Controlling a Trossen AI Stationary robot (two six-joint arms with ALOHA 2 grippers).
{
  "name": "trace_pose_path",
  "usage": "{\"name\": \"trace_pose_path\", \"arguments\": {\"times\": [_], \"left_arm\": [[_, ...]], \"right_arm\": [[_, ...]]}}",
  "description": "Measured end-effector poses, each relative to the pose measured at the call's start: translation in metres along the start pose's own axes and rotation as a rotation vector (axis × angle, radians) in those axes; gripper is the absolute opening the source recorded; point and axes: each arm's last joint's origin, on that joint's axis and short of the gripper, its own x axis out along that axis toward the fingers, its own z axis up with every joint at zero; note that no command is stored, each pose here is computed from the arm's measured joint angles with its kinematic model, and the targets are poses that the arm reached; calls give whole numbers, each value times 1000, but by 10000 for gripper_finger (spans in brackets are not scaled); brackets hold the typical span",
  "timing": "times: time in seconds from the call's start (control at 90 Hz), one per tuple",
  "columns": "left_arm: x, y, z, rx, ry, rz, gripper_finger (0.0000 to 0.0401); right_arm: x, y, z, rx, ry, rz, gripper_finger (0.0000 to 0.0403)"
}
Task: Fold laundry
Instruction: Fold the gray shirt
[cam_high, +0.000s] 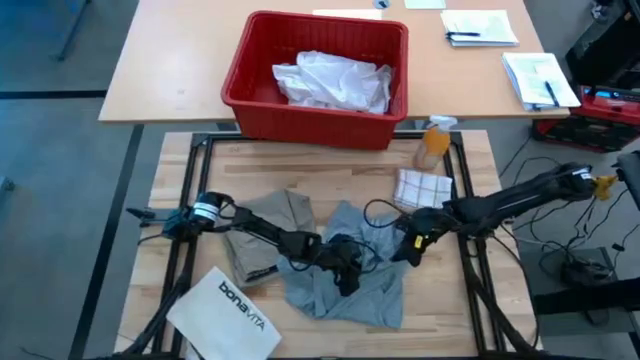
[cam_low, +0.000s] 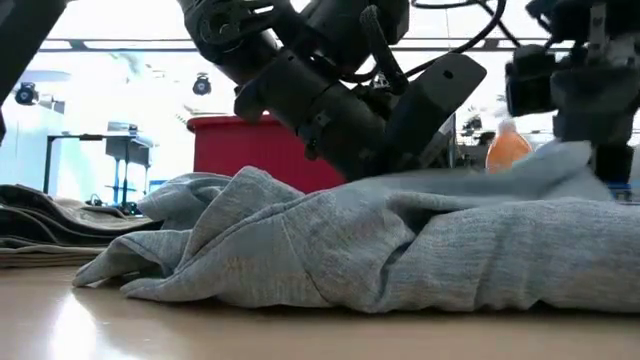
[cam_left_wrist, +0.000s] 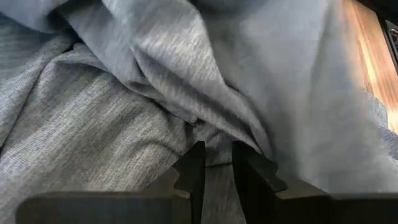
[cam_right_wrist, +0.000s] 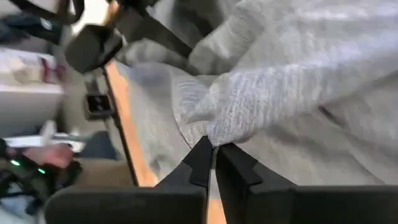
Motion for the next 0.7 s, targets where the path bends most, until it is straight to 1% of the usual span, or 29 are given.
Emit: {"name": "trace_pose_path", "arguments": {"times": [0.078, 0.211, 0.333, 0.389, 0.489, 0.544, 0.644, 0.7], "left_arm": [[0, 0, 0, 2, 0, 0, 62], [0, 0, 0, 15, 0, 1, 62], [0, 0, 0, 18, 1, 1, 62], [0, 0, 0, 18, 1, 2, 62], [-6, 0, 3, 11, 26, 18, 62], [-16, -2, 8, 25, 39, 28, 62], [-39, -11, 22, 93, 42, 29, 62], [-51, -15, 26, 122, 54, 42, 62]], "right_arm": [[-13, 9, 1, -22, 4, -14, 2], [-34, 33, 10, -64, -69, 57, 1], [-46, 54, 20, -132, -136, 100, 0], [-47, 60, 24, -166, -145, 101, 0], [-42, 66, 31, -215, -150, 70, 0], [-38, 68, 34, -236, -154, 51, 0], [-31, 71, 43, -268, -160, 13, 0], [-27, 73, 48, -276, -157, -1, 0]]}}
